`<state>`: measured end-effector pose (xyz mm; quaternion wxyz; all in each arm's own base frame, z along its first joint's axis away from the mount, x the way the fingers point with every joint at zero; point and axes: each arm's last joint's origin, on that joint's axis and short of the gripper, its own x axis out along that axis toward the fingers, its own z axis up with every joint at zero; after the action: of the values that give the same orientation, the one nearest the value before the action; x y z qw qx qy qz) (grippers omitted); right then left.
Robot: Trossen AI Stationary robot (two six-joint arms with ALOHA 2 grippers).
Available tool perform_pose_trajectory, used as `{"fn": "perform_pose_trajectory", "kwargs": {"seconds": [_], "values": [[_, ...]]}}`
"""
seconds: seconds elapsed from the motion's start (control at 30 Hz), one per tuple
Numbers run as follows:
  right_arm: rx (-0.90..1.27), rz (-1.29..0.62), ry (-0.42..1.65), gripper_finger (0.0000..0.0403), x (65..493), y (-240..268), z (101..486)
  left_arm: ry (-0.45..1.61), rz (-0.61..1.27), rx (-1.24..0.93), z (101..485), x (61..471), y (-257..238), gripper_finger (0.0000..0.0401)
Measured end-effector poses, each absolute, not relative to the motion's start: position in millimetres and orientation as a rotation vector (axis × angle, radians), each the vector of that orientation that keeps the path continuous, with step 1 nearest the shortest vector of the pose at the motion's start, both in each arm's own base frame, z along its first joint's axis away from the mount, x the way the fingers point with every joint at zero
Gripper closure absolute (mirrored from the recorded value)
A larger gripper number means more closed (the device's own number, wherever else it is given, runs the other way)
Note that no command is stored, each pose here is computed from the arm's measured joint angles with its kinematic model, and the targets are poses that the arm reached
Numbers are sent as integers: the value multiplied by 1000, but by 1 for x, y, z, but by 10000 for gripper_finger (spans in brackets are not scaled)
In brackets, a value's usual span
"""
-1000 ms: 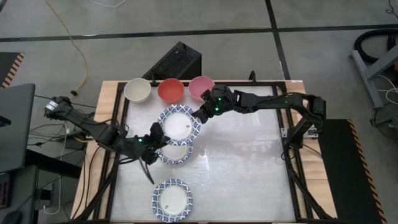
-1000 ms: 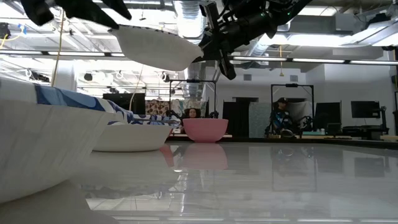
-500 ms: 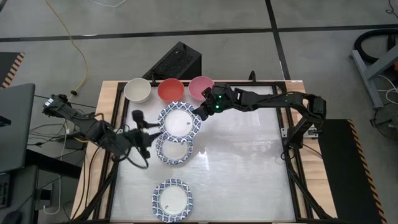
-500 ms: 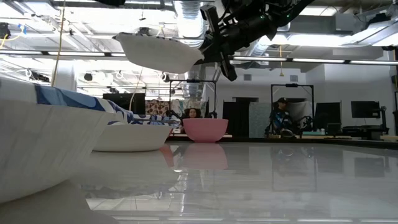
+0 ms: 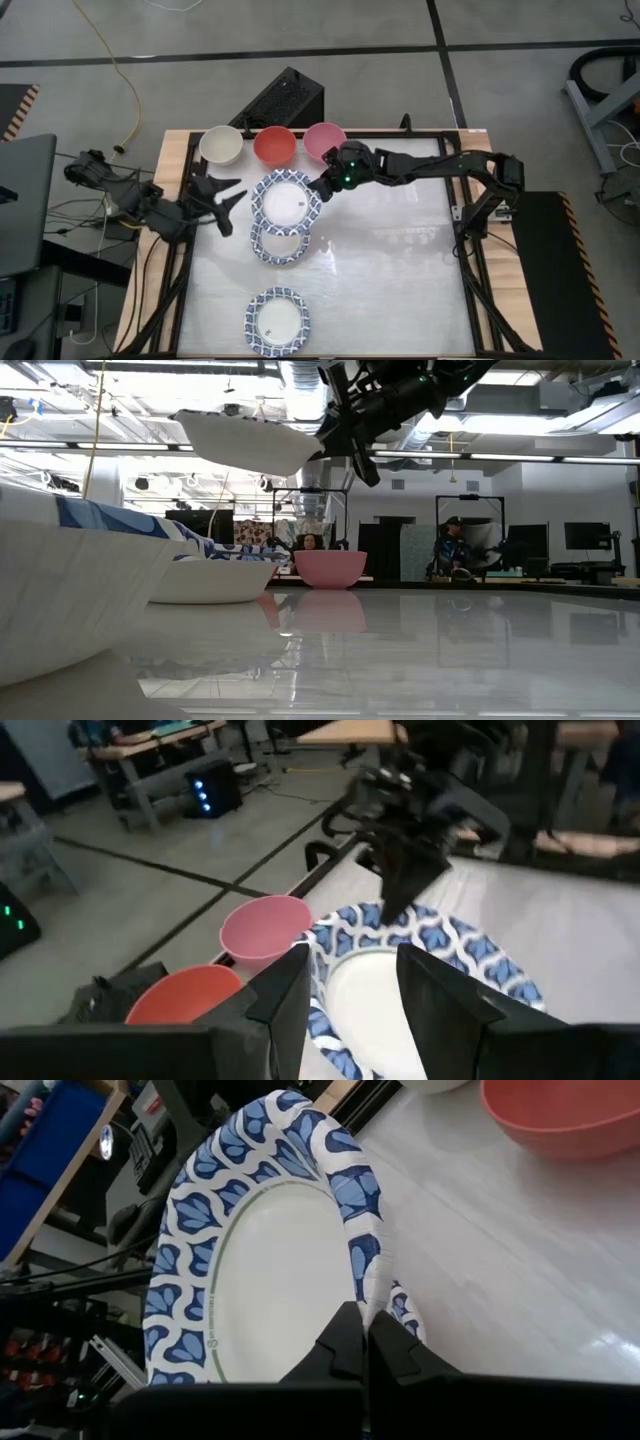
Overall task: Nest bowls inside each other by size order
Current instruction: Stack the white patterned bowl on top of the white patterned bowl
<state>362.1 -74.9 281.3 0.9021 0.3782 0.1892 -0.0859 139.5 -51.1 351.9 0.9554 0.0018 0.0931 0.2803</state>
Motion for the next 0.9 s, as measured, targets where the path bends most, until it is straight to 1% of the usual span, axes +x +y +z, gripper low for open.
{"fn": "perform_pose_trajectory", "kwargs": {"seconds": [0.13,0.43,0.53,0.63,0.7,0.9], "values": [[778,-174,390,394,363,-72,281,140,580,-101,356,132,-47,259],[779,-151,397,394,368,-63,278,126,452,-202,362,121,-42,259],[808,-158,410,394,375,-63,268,129,423,-215,362,119,-42,259],[836,-153,381,394,383,-64,260,133,411,-216,362,118,-42,259],[847,-138,350,394,387,-64,259,135,413,-214,362,117,-41,259],[865,-118,364,394,387,-63,259,150,416,-201,360,117,-41,259]]}}
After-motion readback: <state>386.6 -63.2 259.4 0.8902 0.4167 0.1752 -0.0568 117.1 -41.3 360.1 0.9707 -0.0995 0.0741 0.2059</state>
